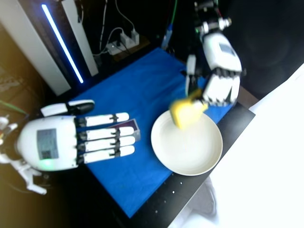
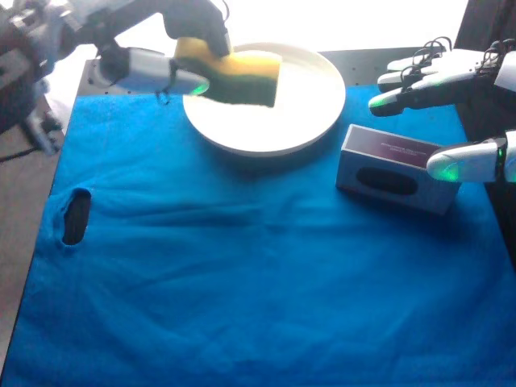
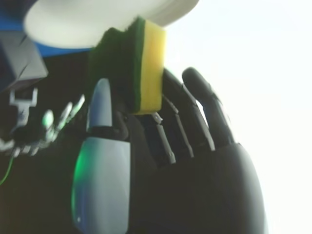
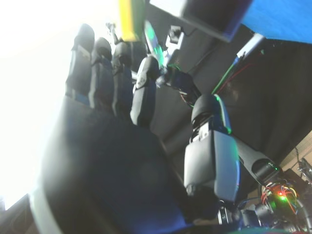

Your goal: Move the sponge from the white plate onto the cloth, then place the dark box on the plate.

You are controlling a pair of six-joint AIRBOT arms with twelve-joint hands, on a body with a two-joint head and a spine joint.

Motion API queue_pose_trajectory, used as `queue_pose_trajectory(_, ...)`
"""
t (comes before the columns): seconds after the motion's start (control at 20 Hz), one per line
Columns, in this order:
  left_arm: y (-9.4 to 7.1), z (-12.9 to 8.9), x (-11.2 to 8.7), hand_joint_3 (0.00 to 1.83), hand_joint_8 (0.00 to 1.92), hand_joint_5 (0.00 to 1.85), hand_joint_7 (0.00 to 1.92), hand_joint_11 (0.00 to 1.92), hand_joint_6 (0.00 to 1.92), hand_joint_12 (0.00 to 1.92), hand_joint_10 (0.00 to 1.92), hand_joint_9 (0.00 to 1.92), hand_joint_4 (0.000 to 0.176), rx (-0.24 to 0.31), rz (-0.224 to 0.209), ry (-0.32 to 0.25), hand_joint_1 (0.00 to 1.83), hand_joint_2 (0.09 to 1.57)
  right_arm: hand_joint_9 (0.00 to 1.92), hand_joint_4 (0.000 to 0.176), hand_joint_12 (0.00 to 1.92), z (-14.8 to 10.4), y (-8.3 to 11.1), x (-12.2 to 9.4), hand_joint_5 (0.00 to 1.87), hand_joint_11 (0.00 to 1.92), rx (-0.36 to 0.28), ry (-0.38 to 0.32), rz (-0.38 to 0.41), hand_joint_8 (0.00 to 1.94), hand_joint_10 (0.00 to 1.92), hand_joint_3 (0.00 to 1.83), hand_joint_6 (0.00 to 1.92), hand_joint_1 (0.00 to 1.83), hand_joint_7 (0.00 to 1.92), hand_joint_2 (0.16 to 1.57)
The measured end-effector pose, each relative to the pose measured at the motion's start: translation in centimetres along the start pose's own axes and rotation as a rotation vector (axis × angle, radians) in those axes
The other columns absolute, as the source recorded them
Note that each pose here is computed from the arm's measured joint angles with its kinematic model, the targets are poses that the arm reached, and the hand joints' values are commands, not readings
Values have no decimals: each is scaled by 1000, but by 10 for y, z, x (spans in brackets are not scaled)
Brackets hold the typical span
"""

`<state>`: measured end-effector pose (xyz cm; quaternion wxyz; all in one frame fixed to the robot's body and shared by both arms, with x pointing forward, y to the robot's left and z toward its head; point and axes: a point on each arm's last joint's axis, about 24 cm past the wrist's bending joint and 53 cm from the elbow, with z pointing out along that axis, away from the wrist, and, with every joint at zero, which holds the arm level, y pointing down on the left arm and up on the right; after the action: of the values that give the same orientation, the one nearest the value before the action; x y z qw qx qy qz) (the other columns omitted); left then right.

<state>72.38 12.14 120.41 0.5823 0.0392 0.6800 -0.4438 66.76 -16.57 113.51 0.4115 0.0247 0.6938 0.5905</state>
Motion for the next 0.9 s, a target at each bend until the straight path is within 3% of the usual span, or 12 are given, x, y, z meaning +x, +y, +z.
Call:
queue_pose_trajectory(0.05,-6,-12,1,0,915,1019,1023,718,853,1210,1190,907,0,16,22,15,1379,1093,249,105,408,0,1,0,557,44,-1,-1,3,0,0,0,0,433,399,1118)
queue_pose_trajectory(0.1,-10,-19,4,0,784,984,1102,782,904,1180,1114,968,0,28,37,28,1387,1077,247,58,435,0,1,1,573,32,-2,0,4,1,0,0,5,420,404,1100)
queue_pose_trajectory(0.2,-18,-38,17,2,808,980,1069,744,938,1190,1169,928,0,47,47,68,1381,1088,249,15,506,0,3,3,590,5,-5,3,9,0,1,0,6,402,405,1082)
queue_pose_trajectory(0.25,-19,-44,25,0,898,993,1019,789,882,1179,1144,968,0,47,44,89,1383,1087,254,28,527,1,3,4,581,0,-5,4,10,0,2,0,2,408,400,1078)
queue_pose_trajectory(0.3,-17,-51,35,0,925,1013,1069,795,858,1193,875,985,0,42,33,117,1275,1083,245,72,485,1,3,4,560,0,-6,4,11,0,0,1,0,449,388,1094)
queue_pose_trajectory(0.35,-16,-56,41,0,849,992,1084,815,838,1182,1070,985,0,39,13,136,1367,1078,238,107,472,0,4,4,542,0,-6,5,10,0,0,5,0,456,373,1106)
queue_pose_trajectory(0.4,-14,-62,49,0,901,1079,1123,821,678,1196,847,1010,0,35,-3,164,1294,1061,234,123,464,-1,4,3,523,0,-4,4,8,0,0,11,0,468,362,1123)
queue_pose_trajectory(0.45,-12,-68,54,2,836,1031,1109,846,690,1193,1113,978,0,25,-16,181,1373,1070,235,137,464,-1,4,2,518,0,-4,2,7,0,1,10,0,441,359,1126)
queue_pose_trajectory(0.5,-11,-74,63,2,824,1021,1106,850,694,1192,1169,970,0,18,-15,208,1388,1073,235,139,464,-2,4,1,517,0,-3,1,7,0,1,9,0,435,358,1127)
queue_pose_trajectory(0.6,-7,-80,85,0,934,1034,1103,799,760,1280,779,1014,0,1,-13,265,1258,1078,232,159,432,-1,4,1,521,1,-4,2,7,2,1,0,1,470,356,1129)
queue_pose_trajectory(0.85,7,-76,98,3,992,1014,1033,797,853,1177,635,1008,0,-41,-45,283,1232,1096,197,160,303,-1,4,2,531,0,-3,3,7,1,2,0,1,457,357,1118)
queue_pose_trajectory(0.9,12,-77,99,3,429,1002,933,616,918,1162,433,905,0,-58,-62,282,1177,1096,219,142,307,-1,4,2,525,35,-4,3,7,2,11,5,0,457,359,1132)
